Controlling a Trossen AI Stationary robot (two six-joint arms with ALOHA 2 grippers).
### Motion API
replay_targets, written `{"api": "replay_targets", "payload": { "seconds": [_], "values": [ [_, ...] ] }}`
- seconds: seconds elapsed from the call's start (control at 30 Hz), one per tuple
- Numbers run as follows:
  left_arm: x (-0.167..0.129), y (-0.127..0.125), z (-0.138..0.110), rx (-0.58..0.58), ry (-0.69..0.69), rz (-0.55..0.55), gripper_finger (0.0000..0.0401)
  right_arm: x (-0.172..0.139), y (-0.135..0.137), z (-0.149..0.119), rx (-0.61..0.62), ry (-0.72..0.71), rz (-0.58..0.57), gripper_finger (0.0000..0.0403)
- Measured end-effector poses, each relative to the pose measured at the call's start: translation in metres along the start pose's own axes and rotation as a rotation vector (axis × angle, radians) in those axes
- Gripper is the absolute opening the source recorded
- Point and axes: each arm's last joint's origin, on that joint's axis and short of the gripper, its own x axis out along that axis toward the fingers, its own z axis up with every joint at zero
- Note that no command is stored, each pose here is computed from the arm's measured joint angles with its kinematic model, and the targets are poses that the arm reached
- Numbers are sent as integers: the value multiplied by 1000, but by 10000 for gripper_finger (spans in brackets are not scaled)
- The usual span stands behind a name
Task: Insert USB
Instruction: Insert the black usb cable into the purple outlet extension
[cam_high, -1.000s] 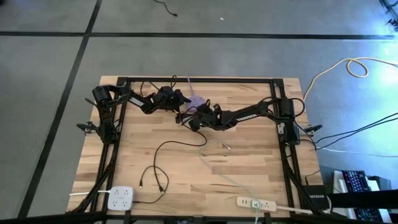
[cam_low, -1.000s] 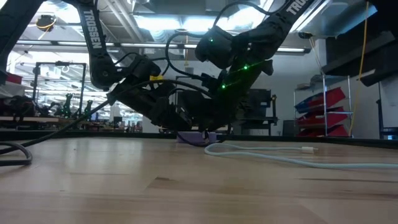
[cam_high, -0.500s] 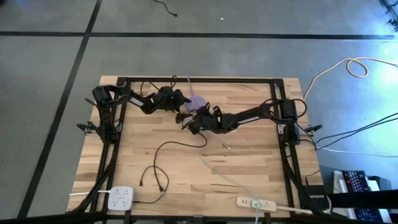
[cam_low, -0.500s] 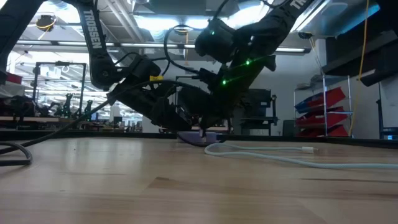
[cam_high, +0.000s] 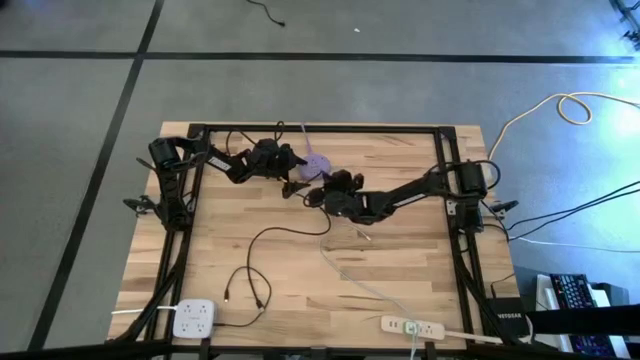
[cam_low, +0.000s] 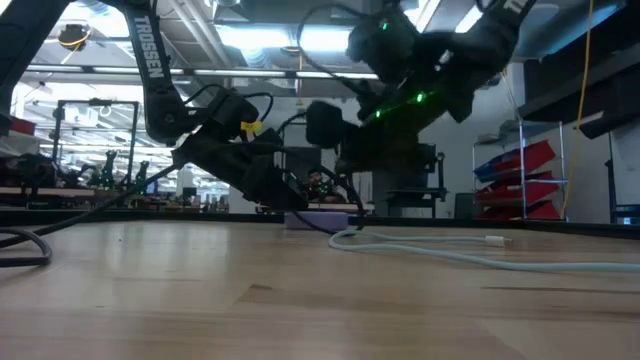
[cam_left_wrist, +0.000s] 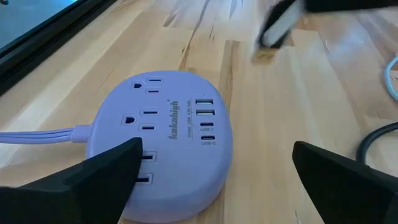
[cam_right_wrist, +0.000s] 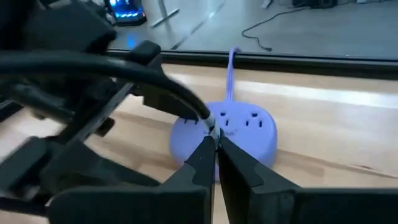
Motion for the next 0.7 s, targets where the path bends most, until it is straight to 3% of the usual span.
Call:
{"api": "replay_targets", "payload": {
  "seconds": [0.17,0.7],
  "values": [
    [0,0,0,-8,-2,-1,400,10,0,8,60,-11,-9,0],
    [0,0,0,-1,0,-1,400,27,14,6,30,-37,-54,0]
  ]
}}
